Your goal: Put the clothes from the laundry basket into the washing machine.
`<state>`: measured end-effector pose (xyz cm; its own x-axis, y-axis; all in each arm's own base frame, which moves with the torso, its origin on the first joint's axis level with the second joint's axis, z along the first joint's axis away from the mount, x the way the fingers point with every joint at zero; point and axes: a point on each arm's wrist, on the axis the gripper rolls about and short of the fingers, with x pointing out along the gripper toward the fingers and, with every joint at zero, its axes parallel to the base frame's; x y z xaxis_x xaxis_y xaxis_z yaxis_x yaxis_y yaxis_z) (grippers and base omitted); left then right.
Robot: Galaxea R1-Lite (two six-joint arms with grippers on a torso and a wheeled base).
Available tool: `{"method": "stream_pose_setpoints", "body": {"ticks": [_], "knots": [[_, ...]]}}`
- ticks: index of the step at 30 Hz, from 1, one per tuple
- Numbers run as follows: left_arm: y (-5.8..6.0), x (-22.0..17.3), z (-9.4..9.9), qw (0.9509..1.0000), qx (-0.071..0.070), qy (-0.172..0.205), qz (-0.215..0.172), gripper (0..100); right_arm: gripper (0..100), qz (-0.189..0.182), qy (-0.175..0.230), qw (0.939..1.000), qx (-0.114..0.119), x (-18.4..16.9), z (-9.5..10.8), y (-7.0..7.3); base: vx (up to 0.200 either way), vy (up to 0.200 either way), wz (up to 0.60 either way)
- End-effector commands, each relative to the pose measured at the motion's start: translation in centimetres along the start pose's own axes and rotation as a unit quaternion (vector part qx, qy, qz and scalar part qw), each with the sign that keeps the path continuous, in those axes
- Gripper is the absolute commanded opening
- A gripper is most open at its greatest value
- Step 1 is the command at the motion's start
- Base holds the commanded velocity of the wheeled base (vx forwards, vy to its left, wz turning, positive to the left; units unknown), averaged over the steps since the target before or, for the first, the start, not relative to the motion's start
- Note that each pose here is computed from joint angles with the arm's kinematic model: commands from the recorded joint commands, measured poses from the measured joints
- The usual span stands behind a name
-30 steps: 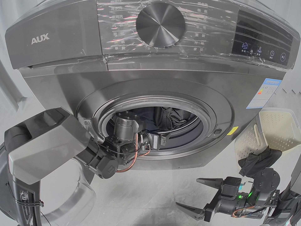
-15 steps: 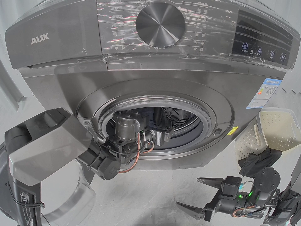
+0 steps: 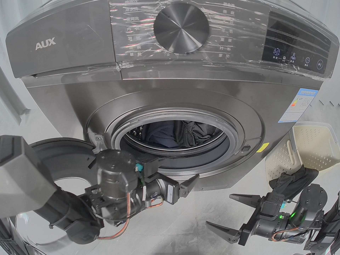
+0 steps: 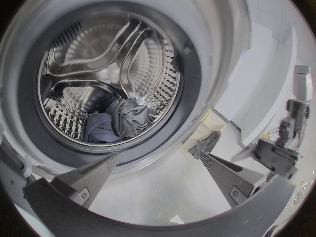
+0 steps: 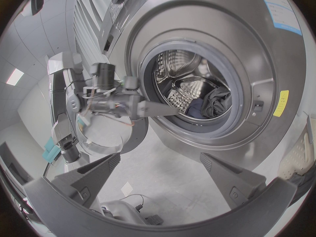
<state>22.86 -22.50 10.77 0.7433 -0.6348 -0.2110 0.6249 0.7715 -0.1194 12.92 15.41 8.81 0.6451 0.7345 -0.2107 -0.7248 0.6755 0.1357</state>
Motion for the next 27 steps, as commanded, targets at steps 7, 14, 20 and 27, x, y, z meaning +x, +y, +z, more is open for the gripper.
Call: {"method": "stream_pose_setpoints", "body": {"ticks": [7,14,20,27], "knots": [[-1.0,-8.7,2.0,0.9963,-0.008,-0.083,-0.023,100,100,-0.008,-0.054,0.9985,0.007,-2.0,1.8,-0.1,0.000,0.000,0.00],[-0.3,-11.7,1.9,0.9929,-0.013,-0.117,0.018,100,100,-0.059,-0.113,0.9916,0.018,-3.8,3.5,-0.9,0.000,0.000,0.00],[0.7,-15.5,2.3,0.9882,-0.003,-0.149,0.036,100,100,-0.125,-0.138,0.9824,0.013,-5.8,4.4,-2.8,-0.133,0.000,0.00],[2.2,-18.8,2.3,0.9818,0.011,-0.174,0.075,100,100,-0.184,-0.164,0.9691,0.005,-9.4,5.1,-3.7,-0.200,0.000,0.00]]}}
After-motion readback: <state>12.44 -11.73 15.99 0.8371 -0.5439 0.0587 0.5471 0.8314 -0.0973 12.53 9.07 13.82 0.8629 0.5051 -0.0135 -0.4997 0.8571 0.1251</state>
